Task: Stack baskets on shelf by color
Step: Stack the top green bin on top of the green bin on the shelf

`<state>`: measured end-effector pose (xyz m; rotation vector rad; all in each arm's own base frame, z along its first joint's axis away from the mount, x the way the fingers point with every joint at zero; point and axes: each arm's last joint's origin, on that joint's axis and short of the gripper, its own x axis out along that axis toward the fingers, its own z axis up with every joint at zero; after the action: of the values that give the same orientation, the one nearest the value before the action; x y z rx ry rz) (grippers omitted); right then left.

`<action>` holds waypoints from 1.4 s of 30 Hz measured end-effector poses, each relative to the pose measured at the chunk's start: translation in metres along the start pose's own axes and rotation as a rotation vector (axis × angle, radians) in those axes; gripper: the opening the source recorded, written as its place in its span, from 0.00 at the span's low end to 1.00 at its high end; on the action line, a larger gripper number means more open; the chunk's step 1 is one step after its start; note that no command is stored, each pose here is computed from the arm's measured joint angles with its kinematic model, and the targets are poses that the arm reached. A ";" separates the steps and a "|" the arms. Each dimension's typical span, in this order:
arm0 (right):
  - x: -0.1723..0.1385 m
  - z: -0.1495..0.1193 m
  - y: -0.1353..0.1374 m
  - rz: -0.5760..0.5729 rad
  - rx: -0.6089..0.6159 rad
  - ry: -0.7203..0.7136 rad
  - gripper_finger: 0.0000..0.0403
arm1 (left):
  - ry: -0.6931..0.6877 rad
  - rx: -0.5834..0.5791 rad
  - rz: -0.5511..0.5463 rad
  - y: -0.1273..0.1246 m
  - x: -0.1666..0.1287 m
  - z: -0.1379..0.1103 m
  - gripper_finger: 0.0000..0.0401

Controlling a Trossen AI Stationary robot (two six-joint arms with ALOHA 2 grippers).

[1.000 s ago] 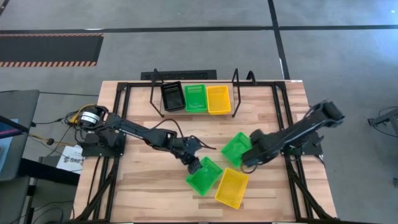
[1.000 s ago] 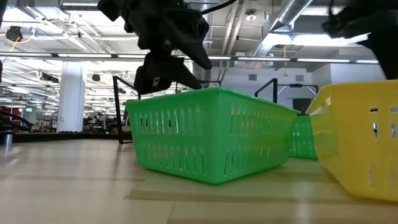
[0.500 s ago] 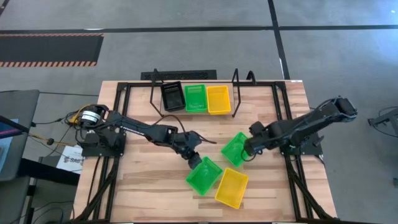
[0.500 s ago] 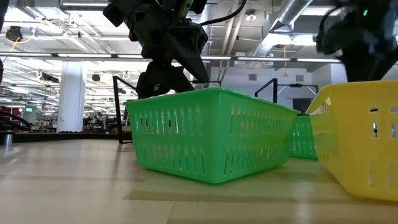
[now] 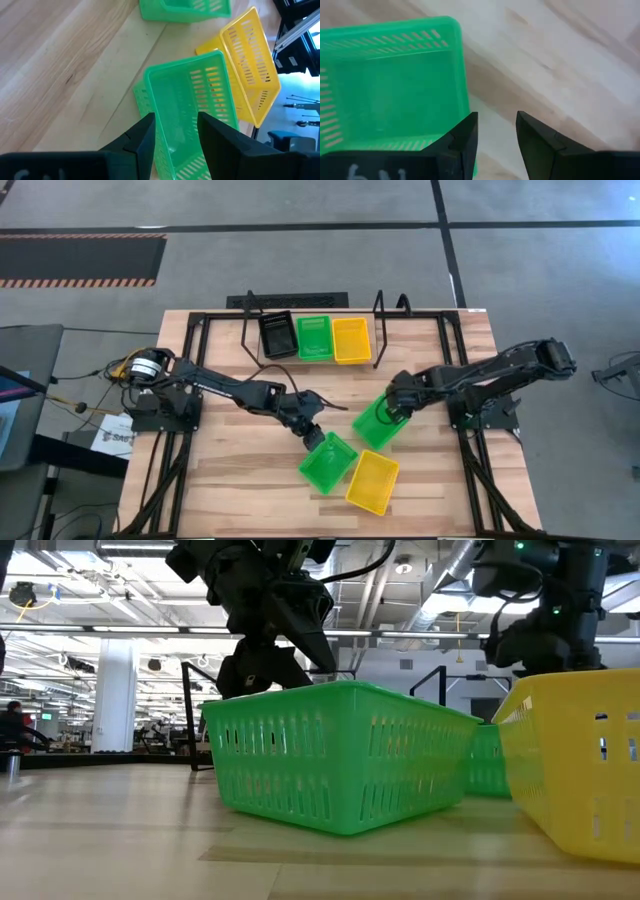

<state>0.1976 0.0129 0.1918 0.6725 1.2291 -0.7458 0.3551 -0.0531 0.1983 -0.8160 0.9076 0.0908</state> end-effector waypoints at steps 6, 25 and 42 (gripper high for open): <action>0.000 0.000 0.005 0.057 -0.031 0.013 0.38 | -0.009 -0.013 0.007 0.000 0.000 0.000 0.33; -0.002 0.006 0.003 0.130 -0.140 0.090 0.37 | -0.028 -0.018 0.023 0.001 0.000 0.001 0.33; -0.011 0.019 0.023 0.232 -0.187 0.068 0.37 | -0.057 -0.020 0.051 0.002 0.000 0.002 0.33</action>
<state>0.2245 0.0129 0.2080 0.6764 1.2404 -0.4126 0.3555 -0.0509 0.1979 -0.8048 0.8747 0.1675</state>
